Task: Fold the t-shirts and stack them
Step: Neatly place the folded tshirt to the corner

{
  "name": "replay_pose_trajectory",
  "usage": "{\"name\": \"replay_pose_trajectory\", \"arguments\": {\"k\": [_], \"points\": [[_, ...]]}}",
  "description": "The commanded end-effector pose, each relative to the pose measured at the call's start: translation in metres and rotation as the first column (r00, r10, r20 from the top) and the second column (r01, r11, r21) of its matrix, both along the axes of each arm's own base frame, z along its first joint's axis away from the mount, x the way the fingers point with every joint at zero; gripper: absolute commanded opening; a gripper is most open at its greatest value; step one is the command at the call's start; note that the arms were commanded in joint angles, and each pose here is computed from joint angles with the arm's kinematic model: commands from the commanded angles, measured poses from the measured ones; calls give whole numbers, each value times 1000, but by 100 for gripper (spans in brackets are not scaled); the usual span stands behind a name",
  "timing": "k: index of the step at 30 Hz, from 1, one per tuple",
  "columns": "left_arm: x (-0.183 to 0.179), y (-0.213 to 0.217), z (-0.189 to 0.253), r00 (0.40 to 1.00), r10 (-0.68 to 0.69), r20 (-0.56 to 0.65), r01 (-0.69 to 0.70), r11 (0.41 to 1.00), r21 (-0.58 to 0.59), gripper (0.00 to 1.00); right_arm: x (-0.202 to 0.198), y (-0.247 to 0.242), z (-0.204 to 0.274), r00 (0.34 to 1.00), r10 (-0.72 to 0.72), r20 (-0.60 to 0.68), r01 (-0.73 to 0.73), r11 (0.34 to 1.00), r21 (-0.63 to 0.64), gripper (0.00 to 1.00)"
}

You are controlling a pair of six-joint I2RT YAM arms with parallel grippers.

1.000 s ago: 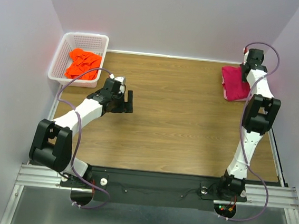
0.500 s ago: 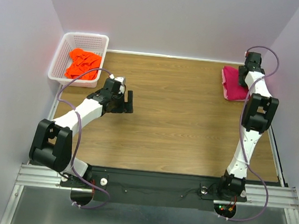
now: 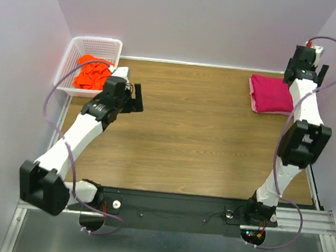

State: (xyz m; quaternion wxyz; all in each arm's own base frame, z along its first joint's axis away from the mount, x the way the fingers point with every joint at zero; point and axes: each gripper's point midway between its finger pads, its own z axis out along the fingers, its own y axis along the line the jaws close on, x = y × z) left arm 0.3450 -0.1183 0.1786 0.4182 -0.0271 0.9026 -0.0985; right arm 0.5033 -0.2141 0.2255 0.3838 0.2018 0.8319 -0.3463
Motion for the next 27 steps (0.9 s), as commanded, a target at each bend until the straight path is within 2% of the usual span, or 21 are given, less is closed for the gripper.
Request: {"name": "replay_pose_trajectory", "arguments": {"k": [1,3,4,7,8,9,10,11,12,14,16,18,20,21,24,27], "points": [[-5,34,71,971,148,187,-151,989,3,98,-47,-4,92,966,-94,242,101,995,-15,100],[-15,47,93,949,197,246,-200,980,-14,99,-67,2,100,961,-93,260,98,995,-6,100],[-20,57,98,934,245,259,-251,968,-11,99,-84,8,128,934,-87,345,87,996,15,100],[-39,77,123,892,309,331,-318,948,-29,99,-110,24,144,892,-58,448,33,997,64,100],[-49,84,134,870,332,365,-336,940,-56,99,-133,33,178,829,-53,557,16,997,70,100],[-55,90,140,854,350,385,-353,933,-66,99,-143,40,188,801,-40,598,-9,997,79,100],[-62,99,147,829,379,411,-384,920,-76,99,-152,49,178,795,-18,607,-49,994,94,100],[-76,109,157,791,426,439,-415,901,-126,99,-175,58,204,718,-10,696,-74,993,90,100],[-85,116,163,763,461,453,-441,884,-156,99,-187,64,208,692,-2,722,-90,992,89,100],[-110,136,180,678,527,512,-485,844,-227,99,-213,82,212,655,40,755,-130,990,61,100],[-125,145,194,625,529,574,-474,841,-259,99,-227,93,213,648,84,757,-156,987,25,100],[-145,155,211,543,539,643,-448,834,-322,99,-240,103,201,660,120,741,-180,984,1,100],[-153,161,214,498,531,686,-442,836,-327,99,-271,109,206,605,136,784,-198,980,-18,100],[-164,166,218,462,543,701,-430,828,-359,99,-275,110,189,615,127,778,-198,980,-4,100],[-175,176,208,411,573,709,-452,803,-388,99,-305,121,186,540,165,825,-252,967,-29,100],[-175,182,189,405,597,692,-493,781,-385,99,-312,132,185,512,220,830,-311,949,-59,100]]}}
